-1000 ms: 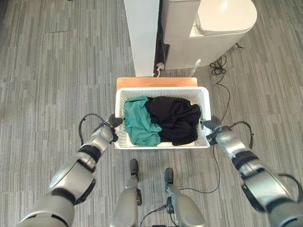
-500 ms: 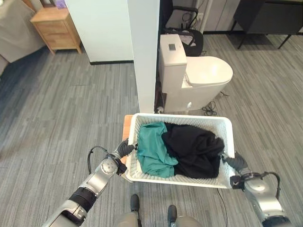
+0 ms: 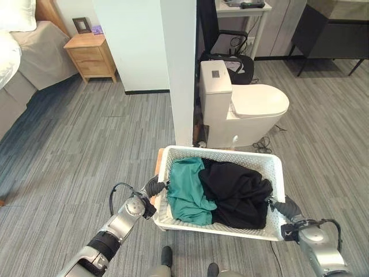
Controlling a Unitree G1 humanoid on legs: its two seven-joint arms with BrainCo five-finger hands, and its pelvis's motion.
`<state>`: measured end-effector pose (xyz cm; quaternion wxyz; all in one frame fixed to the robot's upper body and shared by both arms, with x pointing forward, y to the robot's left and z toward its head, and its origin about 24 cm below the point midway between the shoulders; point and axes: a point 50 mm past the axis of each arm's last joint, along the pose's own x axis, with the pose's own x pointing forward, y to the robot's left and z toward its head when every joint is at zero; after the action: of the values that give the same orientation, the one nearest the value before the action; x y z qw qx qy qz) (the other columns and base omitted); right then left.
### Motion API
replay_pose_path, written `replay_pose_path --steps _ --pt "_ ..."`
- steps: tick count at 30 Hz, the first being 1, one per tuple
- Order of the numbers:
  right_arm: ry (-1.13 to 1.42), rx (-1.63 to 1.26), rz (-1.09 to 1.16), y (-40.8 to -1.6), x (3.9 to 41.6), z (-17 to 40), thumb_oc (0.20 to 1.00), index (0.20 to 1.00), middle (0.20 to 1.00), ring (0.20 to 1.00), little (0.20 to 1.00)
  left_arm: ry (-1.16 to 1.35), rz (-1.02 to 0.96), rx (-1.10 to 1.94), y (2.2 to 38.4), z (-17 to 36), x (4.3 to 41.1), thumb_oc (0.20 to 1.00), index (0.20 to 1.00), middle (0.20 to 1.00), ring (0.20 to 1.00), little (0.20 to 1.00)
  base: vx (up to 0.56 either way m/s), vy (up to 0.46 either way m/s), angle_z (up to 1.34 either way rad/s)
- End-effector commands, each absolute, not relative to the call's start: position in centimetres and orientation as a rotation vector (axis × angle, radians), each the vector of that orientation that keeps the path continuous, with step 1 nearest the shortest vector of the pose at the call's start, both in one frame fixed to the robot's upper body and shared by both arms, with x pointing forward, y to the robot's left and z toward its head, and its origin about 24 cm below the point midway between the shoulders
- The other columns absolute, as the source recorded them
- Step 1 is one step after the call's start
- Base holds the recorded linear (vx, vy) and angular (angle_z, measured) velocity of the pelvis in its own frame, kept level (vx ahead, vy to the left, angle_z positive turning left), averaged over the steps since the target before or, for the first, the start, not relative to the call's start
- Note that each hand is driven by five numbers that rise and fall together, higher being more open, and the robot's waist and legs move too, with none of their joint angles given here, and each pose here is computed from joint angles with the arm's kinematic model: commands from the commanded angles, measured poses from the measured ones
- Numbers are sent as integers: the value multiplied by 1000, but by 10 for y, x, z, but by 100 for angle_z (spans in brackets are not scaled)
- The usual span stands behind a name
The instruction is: Grab the laundry basket,head to the washer,open it,put in the laundry and shut it.
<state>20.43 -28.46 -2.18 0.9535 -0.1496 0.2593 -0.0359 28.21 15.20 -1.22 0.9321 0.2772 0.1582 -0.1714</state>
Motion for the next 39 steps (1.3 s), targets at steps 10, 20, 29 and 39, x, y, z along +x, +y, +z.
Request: replay_pose_path --steps 10,20,29,39 --pt "412 -306 -154 -303 226 0 200 200 200 200 200 122 -268 540 153 32 319 200 200 200 200 200 -114 136 -56" --pt "431 -297 -22 -264 249 -13 200 200 200 200 200 177 -144 627 194 24 316 200 200 200 200 200 -258 213 -177" --pt "493 -280 29 -251 237 -31 200 200 200 200 200 257 -64 580 224 7 290 200 200 200 200 200 -139 -178 -80" --pt "471 -298 -11 -266 228 -24 200 200 200 200 200 247 -66 531 216 6 291 200 200 200 200 200 -62 -258 -18"
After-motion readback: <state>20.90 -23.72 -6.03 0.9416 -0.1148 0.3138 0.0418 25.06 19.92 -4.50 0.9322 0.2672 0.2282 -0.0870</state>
